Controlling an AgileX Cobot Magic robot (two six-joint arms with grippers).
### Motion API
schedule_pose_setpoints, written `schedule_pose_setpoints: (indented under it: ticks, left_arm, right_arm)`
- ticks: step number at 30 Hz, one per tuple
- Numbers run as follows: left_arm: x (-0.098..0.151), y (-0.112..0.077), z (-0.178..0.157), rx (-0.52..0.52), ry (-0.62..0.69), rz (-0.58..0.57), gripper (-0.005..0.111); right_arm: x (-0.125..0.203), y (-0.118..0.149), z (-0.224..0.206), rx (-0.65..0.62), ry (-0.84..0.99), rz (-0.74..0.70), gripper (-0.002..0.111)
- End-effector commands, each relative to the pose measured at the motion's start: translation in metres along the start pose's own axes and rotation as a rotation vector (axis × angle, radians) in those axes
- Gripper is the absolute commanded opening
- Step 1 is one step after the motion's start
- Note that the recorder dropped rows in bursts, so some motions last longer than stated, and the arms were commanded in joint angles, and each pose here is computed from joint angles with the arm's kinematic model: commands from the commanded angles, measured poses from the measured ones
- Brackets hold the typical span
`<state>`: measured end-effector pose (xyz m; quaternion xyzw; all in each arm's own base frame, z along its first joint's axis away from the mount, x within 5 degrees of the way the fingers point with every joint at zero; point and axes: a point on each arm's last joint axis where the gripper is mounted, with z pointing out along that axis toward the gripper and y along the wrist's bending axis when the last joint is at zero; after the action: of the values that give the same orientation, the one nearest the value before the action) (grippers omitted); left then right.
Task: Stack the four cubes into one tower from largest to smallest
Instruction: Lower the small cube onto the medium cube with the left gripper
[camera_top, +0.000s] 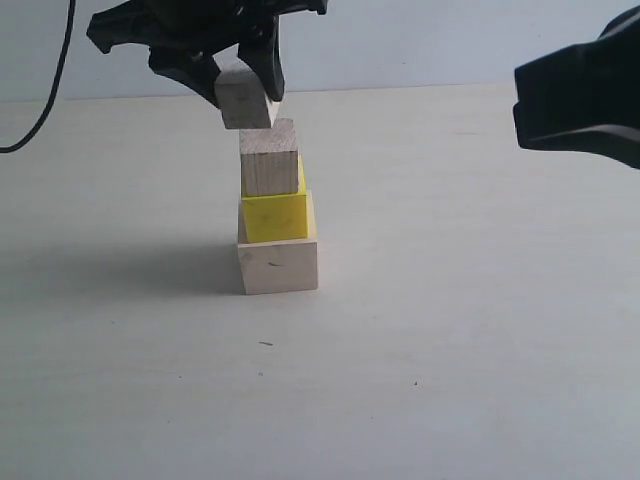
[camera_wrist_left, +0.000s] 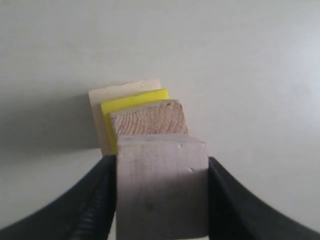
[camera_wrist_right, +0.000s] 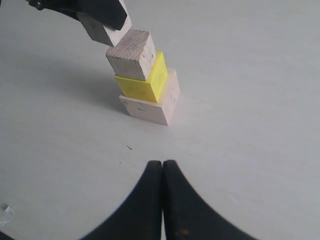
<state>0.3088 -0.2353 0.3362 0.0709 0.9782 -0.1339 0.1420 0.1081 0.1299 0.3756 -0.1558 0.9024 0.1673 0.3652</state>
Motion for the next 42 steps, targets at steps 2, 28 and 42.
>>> schedule_pose_setpoints:
  ticks: [2,28,42]
  left_arm:
    - [-0.001,-0.003,-0.005,0.007,-0.026,-0.052,0.000]
    - [0.001,-0.015,0.000,-0.020,-0.087,-0.101,0.000]
    - [0.002,-0.018,0.017,-0.046,-0.052,-0.108,0.000]
  right_arm:
    - [0.000,0.000,0.000,0.002,-0.006,-0.004,0.000]
    - [0.000,0.000,0.000,-0.001,-0.011,0.011,0.000]
    - [0.000,0.000,0.000,0.003,-0.011,0.008,0.000]
